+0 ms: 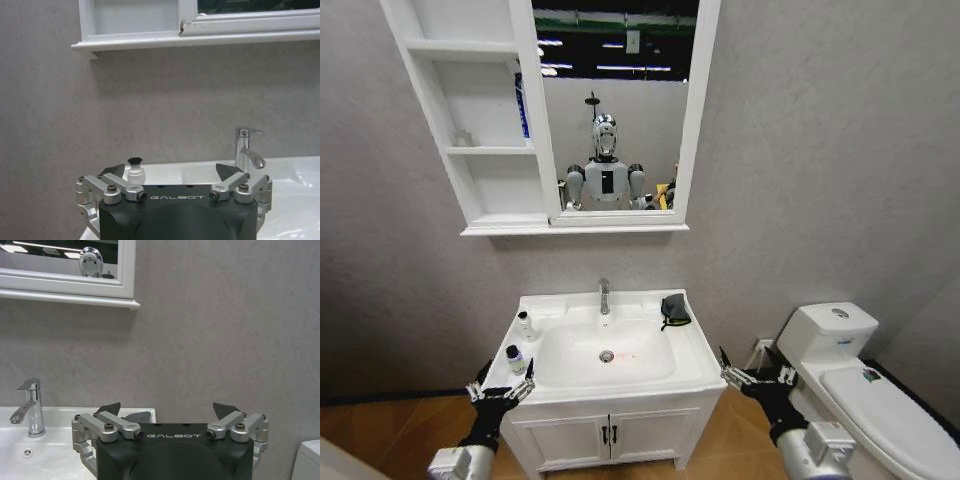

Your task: Move facial cleanser and shampoo from washbasin to cabinet, then wipe washbasin with towel.

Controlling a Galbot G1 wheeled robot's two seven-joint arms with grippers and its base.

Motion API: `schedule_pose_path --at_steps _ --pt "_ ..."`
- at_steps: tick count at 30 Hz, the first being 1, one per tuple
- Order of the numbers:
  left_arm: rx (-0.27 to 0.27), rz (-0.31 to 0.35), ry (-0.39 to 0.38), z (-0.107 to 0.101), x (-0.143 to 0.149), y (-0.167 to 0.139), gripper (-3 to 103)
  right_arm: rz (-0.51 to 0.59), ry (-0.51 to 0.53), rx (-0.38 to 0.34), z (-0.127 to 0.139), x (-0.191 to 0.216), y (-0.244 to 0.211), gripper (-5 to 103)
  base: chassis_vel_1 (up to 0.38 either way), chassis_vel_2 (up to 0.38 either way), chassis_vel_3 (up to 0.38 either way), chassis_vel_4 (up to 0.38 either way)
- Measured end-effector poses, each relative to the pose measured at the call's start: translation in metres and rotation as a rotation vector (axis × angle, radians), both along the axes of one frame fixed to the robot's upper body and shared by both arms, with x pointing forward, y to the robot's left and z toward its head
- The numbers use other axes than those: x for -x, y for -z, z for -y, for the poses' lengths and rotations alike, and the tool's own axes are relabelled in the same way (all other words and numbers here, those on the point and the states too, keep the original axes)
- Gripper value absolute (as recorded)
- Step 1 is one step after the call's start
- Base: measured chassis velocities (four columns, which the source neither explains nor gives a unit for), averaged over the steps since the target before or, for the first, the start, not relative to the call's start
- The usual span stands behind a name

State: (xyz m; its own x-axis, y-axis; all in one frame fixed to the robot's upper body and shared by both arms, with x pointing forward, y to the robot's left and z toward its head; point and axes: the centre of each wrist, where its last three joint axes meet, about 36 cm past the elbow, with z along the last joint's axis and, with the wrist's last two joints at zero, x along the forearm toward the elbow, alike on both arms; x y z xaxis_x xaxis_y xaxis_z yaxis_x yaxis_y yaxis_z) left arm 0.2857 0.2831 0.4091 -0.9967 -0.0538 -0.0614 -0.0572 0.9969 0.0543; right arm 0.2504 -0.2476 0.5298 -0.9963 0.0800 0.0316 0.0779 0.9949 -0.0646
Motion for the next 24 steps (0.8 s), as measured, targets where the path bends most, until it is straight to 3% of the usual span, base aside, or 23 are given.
schedule_pose_path --at_steps 10,16,24 --pt "0.03 -0.062 0.025 0.003 -0.015 0.039 100 0.018 0.01 -0.004 0.0 -0.001 -0.001 100 0.0 0.0 0.0 0.0" --pt "0.033 -0.161 -0.026 -0.013 -0.043 0.075 100 0.009 0.018 -0.008 -0.001 0.001 0.001 100 0.0 0.0 0.0 0.0" --pt "0.017 -0.188 -0.085 -0.028 -0.064 0.071 100 0.018 0.016 -0.014 -0.003 -0.001 0.0 100 0.0 0.0 0.0 0.0"
